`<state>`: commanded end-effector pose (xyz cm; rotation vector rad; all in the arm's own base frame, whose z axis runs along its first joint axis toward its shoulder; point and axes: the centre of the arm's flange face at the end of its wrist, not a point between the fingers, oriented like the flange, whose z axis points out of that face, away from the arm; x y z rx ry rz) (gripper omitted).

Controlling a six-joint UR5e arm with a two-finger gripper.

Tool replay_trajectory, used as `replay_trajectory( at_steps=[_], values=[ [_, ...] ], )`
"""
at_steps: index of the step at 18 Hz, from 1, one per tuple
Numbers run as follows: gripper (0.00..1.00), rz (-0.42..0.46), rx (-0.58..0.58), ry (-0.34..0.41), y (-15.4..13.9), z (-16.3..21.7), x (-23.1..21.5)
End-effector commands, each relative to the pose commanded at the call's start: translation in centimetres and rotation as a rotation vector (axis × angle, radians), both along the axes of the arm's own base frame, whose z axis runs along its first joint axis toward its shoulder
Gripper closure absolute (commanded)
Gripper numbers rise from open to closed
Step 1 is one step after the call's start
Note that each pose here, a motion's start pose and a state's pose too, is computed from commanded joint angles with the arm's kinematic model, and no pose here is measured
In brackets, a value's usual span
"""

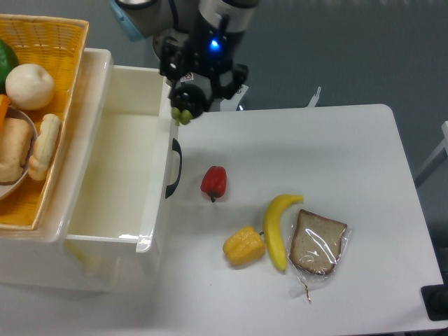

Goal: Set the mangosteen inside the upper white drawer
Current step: 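Carry the held mangosteen over the open white drawer, then open the gripper to drop the mangosteen into the drawer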

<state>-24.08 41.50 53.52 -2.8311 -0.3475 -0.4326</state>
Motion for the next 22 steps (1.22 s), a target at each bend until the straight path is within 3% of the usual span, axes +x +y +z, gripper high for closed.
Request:
replay_trajectory(
  at_steps=[6, 7, 9, 11, 14, 16, 17, 22],
  values=[
    [0.73, -0.028, -0.012, -0.014, 1.0, -0.9, 1.2],
    [0.65, -0.034, -0.015, -0.013, 1.1, -1.1, 1.4],
    [0.62, -0.037, -0.019, -0.019, 1.2, -1.5, 1.5],
    [0.51, -0.045, -0.024, -0.021, 1.4, -1.8, 1.8],
    [0.26, -0.067, -0.021, -0.015, 1.7, -1.9, 2.2],
    [0.18, -0.073, -0.017, -0.01, 1.8, -1.8, 2.4],
    [0.09, -0.075, -0.011, -0.005, 2.0, -1.8, 2.3],
    [0.01, -0.078, -0.005, 0.001, 2.0, -1.6, 2.4]
  ],
)
